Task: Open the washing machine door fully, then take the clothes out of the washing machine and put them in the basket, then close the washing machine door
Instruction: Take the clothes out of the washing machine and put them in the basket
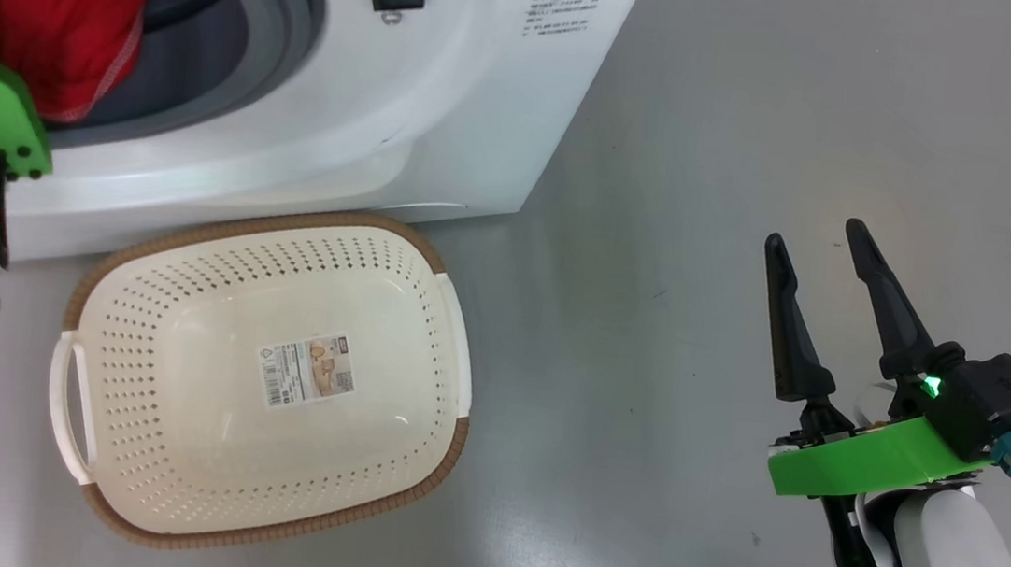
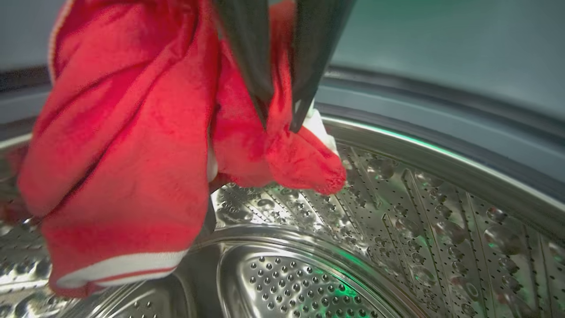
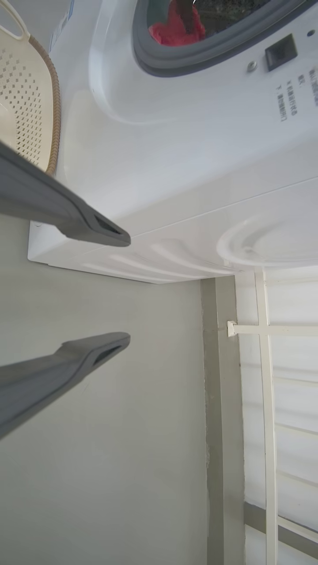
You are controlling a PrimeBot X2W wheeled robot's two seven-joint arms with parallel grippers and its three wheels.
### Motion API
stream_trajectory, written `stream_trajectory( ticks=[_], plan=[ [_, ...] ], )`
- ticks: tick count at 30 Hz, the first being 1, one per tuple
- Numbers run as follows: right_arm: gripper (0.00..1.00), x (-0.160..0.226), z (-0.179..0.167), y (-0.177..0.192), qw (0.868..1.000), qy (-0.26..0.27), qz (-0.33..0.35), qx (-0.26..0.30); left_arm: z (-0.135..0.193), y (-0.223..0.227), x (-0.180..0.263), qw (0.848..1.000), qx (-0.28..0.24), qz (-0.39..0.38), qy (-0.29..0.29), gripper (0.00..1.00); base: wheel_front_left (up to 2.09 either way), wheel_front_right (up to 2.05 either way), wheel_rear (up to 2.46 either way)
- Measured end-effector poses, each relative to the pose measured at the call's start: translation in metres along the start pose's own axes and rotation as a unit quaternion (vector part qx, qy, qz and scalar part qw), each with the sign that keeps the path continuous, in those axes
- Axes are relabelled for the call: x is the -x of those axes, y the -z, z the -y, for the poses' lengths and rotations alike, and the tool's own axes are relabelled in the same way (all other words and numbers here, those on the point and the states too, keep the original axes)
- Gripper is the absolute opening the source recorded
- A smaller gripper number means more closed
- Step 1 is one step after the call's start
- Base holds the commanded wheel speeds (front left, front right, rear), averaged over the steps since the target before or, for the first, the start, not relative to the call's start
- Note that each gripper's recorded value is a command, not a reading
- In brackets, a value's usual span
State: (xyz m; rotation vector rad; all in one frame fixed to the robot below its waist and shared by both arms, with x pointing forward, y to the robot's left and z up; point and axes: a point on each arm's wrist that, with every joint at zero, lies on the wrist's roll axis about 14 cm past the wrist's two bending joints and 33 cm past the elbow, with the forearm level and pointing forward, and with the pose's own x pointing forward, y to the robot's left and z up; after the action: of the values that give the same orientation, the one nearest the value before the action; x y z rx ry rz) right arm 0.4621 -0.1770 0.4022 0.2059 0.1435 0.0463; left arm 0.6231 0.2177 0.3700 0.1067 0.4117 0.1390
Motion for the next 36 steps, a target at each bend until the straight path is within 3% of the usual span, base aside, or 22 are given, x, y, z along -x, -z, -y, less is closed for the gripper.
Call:
stream_trajectory(
  ticks=[9,18,36],
  plan=[
    [1.0,0.0,-0.006,-0.004,1.0,-0.007,0.004,-0.003,0.003,-0.032,0.015,0.994,0.077,0.078,0.027,0.0,0.0,0.0,0.0],
    [1.0,0.005,-0.013,-0.017,1.0,-0.016,0.017,-0.004,0.001,-0.064,0.048,0.982,0.093,0.158,0.043,0.0,0.0,0.0,0.0],
    [1.0,0.041,-0.024,-0.042,0.999,-0.026,0.039,-0.016,-0.016,-0.092,0.141,0.963,0.098,0.246,0.042,0.0,0.0,0.0,0.0]
  ],
)
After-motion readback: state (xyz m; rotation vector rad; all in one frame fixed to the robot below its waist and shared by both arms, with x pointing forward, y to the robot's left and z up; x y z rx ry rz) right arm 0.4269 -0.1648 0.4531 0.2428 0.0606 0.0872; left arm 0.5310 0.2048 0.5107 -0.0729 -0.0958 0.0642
